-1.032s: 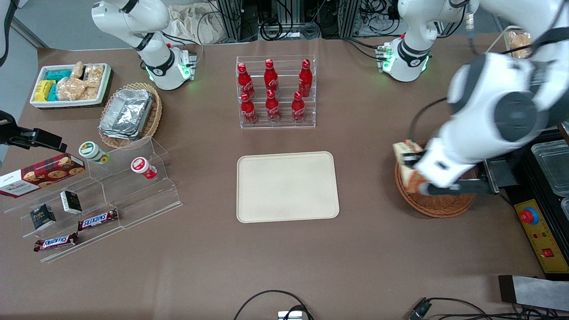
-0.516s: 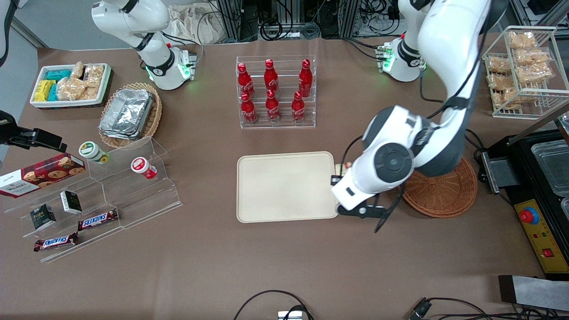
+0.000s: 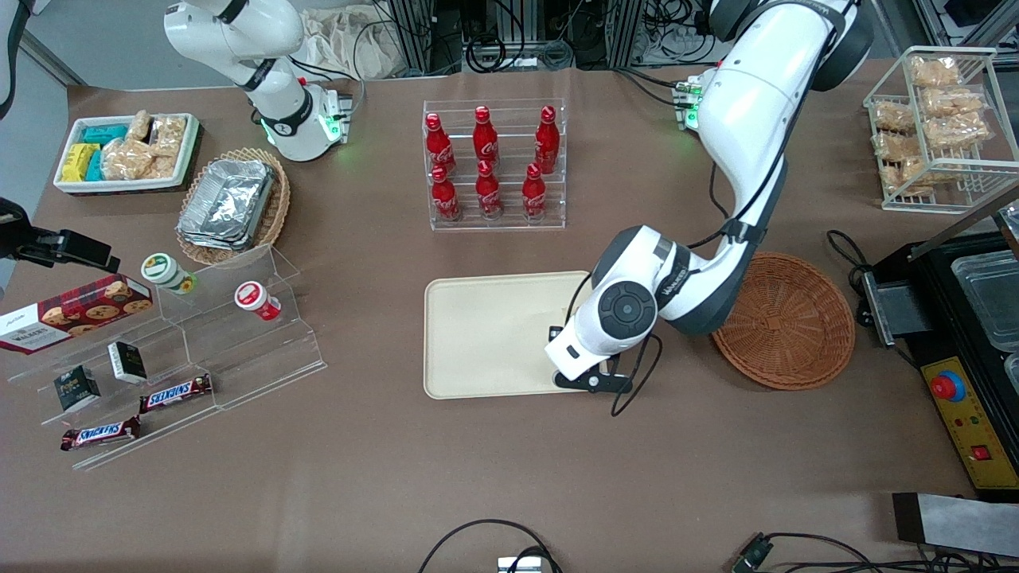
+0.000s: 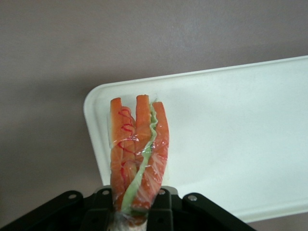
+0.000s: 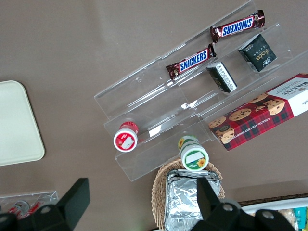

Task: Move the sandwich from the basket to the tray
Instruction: 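Lower the sandwich onto the tray and open the left gripper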

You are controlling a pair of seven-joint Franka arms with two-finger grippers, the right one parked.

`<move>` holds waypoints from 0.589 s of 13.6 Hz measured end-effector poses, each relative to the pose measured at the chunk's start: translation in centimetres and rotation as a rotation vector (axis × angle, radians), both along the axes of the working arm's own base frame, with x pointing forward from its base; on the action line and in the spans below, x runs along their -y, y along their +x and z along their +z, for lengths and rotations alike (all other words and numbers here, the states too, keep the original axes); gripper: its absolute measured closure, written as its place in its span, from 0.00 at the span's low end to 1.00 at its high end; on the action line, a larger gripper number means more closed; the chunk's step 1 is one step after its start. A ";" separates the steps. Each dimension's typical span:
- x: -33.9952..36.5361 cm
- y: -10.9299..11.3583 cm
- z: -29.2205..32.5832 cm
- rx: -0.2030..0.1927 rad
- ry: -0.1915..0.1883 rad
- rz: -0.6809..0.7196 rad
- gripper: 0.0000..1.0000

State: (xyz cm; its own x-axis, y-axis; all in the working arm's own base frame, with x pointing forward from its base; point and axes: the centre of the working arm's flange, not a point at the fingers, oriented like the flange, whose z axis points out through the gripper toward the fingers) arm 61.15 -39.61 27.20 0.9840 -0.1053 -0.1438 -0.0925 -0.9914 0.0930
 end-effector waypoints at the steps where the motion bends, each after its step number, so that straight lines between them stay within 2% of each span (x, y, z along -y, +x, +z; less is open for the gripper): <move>1: 0.5 -0.5 -1.3 -0.006 0.001 -0.008 0.80; 5: 2.1 -2.3 -4.8 -0.032 0.035 -0.038 0.80; 8: 1.7 -2.3 -4.6 -0.036 0.052 -0.038 0.79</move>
